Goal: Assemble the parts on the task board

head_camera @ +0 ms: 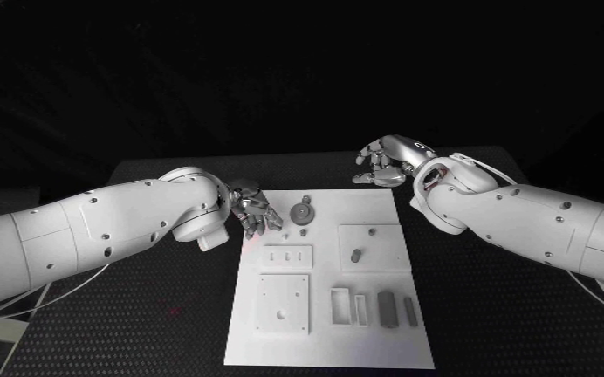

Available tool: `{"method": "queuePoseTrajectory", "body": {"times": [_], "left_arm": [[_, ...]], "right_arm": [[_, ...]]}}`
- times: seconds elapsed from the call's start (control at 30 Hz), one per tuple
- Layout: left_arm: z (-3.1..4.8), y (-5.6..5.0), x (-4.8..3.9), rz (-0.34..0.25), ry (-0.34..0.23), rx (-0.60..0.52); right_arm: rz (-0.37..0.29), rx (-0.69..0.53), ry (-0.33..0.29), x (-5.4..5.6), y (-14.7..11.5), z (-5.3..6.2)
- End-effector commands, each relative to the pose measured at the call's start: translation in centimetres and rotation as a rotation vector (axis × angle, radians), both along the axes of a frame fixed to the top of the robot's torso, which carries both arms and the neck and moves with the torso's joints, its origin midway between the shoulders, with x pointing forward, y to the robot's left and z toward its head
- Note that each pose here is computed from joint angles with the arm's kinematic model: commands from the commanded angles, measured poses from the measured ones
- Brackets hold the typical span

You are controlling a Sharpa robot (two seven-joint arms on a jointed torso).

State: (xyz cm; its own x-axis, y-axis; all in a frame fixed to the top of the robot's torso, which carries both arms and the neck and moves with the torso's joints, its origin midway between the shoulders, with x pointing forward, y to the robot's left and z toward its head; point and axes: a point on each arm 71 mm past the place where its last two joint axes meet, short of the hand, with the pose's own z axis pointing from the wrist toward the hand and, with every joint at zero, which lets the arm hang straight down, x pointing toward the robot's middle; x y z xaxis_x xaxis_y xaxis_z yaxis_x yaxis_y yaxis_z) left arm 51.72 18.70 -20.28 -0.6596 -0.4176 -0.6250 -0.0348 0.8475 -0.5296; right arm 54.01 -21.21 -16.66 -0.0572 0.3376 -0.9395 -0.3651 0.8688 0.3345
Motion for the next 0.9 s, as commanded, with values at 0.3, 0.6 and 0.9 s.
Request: {"method": "queuePoseTrajectory", "body": {"times": [0.3,0.6,0.9], "left_arm": [[-1.23,-0.4,-1.79,-0.038,0.075,0.099],[-1.78,-1.1,-2.27,-0.033,0.077,0.122],[-2.35,-2.0,-2.74,-0.037,0.077,0.123]], "right_arm": [[-0.004,0.054,0.005,0.3,-0.4,0.3],[-0.001,0.053,0.01,0.3,-0.4,0.3],[0.004,0.052,0.015,0.3,-0.2,0.3]]}}
